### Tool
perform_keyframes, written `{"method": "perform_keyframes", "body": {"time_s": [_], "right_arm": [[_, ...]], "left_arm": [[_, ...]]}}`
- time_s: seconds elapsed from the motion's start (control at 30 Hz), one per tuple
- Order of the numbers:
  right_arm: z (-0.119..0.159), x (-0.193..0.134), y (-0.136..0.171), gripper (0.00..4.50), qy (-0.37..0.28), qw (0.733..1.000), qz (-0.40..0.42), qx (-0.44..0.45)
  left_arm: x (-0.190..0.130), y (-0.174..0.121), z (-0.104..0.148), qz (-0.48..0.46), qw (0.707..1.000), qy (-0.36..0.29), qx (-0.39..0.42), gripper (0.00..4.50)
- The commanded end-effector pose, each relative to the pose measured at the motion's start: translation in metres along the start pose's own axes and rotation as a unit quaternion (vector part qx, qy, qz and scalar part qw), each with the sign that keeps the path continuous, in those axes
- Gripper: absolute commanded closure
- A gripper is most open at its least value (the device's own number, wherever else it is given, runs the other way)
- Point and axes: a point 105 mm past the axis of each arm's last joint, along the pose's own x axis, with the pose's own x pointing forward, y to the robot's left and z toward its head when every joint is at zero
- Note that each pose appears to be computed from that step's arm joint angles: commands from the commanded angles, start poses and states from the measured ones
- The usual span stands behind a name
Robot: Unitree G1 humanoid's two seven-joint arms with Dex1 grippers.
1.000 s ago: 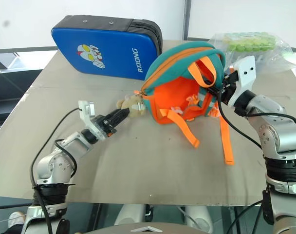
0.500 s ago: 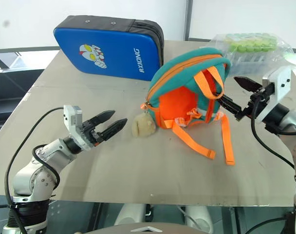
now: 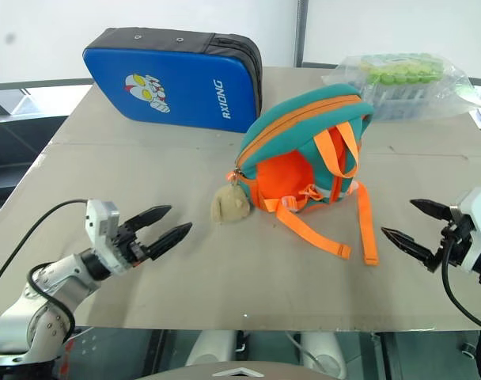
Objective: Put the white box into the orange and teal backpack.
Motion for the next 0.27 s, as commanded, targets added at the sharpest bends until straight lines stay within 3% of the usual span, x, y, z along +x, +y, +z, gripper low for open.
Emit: {"method": "perform_keyframes", "body": {"time_s": [0.03, 0.27], "right_arm": [[-0.008, -0.016, -0.01, 0.0, 0.011, 0.999, -0.026, -0.032], [-0.02, -0.025, -0.019, 0.0, 0.009, 0.998, -0.045, -0.03]], "left_arm": [[-0.017, 0.006, 0.005, 0.017, 0.999, 0.004, 0.033, 0.02], [-0.039, 0.01, -0.003, 0.052, 0.998, 0.019, 0.018, 0.02]]}}
